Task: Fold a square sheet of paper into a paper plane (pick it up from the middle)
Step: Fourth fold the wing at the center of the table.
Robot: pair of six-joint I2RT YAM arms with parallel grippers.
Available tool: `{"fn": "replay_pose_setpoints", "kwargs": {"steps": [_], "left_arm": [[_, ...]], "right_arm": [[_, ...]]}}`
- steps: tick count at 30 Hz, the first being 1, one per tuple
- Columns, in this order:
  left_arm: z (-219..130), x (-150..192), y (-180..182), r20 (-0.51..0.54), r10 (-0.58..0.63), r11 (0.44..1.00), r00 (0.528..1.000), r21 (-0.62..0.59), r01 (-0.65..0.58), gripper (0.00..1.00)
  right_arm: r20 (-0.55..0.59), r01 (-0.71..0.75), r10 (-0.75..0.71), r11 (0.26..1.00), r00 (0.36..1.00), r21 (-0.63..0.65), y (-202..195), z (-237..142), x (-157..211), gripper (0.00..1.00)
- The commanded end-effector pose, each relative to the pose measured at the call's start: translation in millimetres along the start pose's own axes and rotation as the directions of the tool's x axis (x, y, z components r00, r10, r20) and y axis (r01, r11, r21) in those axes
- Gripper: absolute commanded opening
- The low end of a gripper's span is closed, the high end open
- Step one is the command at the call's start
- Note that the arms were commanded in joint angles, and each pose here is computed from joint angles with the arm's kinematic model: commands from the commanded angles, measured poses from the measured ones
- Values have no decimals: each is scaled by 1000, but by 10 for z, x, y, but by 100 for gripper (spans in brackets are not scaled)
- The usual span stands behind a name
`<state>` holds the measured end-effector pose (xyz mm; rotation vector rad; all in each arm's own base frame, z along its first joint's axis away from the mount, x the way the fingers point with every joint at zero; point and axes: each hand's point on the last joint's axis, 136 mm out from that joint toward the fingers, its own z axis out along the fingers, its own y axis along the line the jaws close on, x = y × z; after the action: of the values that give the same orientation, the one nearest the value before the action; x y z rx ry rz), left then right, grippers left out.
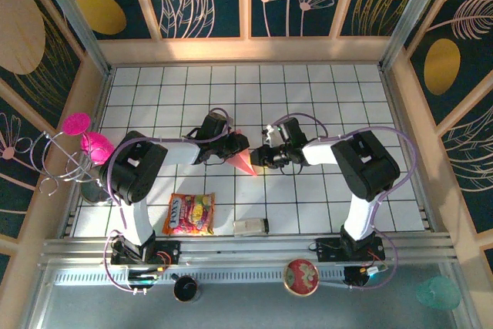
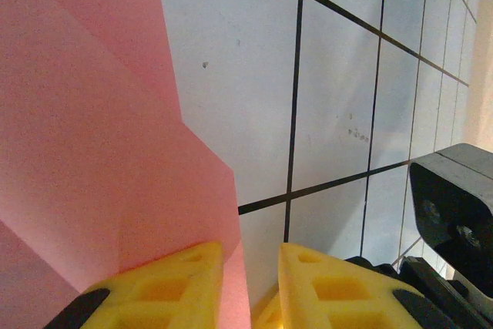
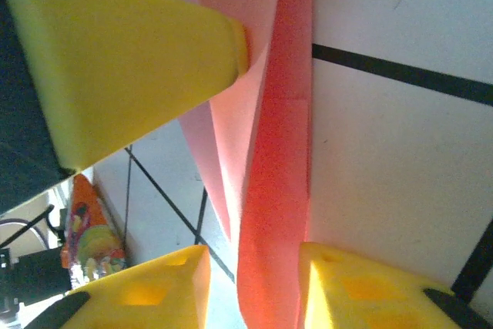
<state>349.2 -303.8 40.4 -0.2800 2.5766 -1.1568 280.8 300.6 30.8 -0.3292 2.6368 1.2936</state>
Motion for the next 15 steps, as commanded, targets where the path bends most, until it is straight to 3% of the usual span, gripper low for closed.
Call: {"fn": "replay_pose_setpoints", "kwargs": {"steps": [1, 15], "left_arm": [[31, -75, 27, 14, -17, 1000, 1000, -13, 18, 25], [38, -87, 79, 18, -27, 999, 999, -26, 27, 24]], "right_arm": [[-46, -7, 14, 990, 999, 140, -322, 141, 172, 32], [-86, -6, 28, 970, 996, 244, -517, 231, 260, 23]]}}
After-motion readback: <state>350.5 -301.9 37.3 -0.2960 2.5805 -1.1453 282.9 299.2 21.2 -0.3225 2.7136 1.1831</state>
